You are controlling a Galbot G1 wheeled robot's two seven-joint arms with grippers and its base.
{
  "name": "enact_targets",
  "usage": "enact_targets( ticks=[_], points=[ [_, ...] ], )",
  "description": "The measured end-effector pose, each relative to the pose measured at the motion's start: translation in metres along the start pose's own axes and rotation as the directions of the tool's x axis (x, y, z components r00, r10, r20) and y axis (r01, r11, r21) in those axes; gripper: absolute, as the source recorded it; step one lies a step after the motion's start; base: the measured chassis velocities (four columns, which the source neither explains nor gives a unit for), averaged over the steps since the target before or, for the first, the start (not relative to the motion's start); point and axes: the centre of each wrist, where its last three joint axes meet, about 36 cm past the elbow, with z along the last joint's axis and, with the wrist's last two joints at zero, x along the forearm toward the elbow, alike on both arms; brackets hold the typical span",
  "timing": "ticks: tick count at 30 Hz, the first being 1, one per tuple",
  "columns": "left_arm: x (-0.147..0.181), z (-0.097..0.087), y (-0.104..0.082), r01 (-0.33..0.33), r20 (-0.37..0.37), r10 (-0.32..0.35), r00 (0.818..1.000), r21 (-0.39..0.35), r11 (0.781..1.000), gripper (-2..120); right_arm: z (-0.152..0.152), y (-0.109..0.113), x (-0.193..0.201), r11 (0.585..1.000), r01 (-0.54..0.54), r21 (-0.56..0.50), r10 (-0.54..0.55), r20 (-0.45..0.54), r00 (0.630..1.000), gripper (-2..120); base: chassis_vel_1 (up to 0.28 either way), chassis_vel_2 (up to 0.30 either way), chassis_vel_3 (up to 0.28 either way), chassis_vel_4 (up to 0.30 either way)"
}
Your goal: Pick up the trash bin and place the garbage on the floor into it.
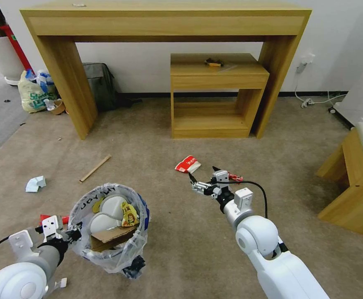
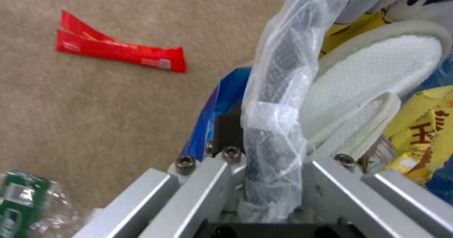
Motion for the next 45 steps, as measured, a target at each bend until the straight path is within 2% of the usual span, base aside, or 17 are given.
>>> enact_targets(
  ticks=[23,28,32,35,36,39,40,43,44,45],
  points=[
    [0.004,0.002,-0.001,0.002,0.0,-0.002,1.0,0.0,1.0,0,0.019,0.019,0.007,0.999,0.044,0.027,-0.043,-0.035,0.998,100,0.125,0.127,-0.128,-0.127],
    [0.004,0.002,-0.001,0.002,0.0,-0.002,1.0,0.0,1.0,0,0.024,0.017,0.007,0.998,0.044,0.035,-0.042,-0.05,0.998,100,0.134,0.139,-0.117,-0.118],
    [0.004,0.002,-0.001,0.0,0.0,0.0,1.0,0.0,1.0,0,0.031,0.0,0.001,0.994,0.078,0.073,-0.072,-0.087,0.994,100,0.086,0.069,-0.087,-0.089],
    [0.004,0.002,-0.001,-0.001,0.0,0.001,1.0,0.003,1.0,0,0.041,-0.035,-0.008,0.98,0.152,0.125,-0.133,-0.149,0.98,100,0.016,0.023,-0.009,-0.009],
    [0.004,0.002,-0.001,-0.001,0.0,0.001,1.0,0.003,1.0,0,0.041,-0.035,-0.008,0.98,0.152,0.125,-0.133,-0.149,0.98,100,0.0,0.0,0.0,0.0],
    [0.004,0.002,0.0,0.001,0.002,-0.001,1.0,0.006,1.0,0,0.057,-0.07,-0.021,0.949,0.269,0.164,-0.229,-0.225,0.947,100,0.0,0.0,0.0,0.0],
    [0.004,0.002,0.0,0.001,0.002,-0.001,1.0,0.006,1.0,0,0.057,-0.07,-0.021,0.949,0.269,0.164,-0.229,-0.225,0.947,100,0.0,0.0,0.0,0.0],
    [0.003,0.002,0.002,0.008,0.001,-0.008,1.0,0.013,1.0,0,0.071,-0.097,-0.033,0.9,0.398,0.176,-0.329,-0.323,0.887,100,0.0,0.0,0.0,0.0],
    [0.003,0.002,0.002,0.008,0.001,-0.008,1.0,0.013,1.0,0,0.071,-0.097,-0.033,0.9,0.398,0.176,-0.329,-0.323,0.887,100,0.0,0.0,0.0,0.0],
    [0.003,0.003,0.002,0.008,0.0,-0.008,1.0,0.018,1.0,0,0.077,-0.108,-0.041,0.865,0.473,0.17,-0.387,-0.374,0.843,100,0.0,0.0,0.0,0.0]
  ],
)
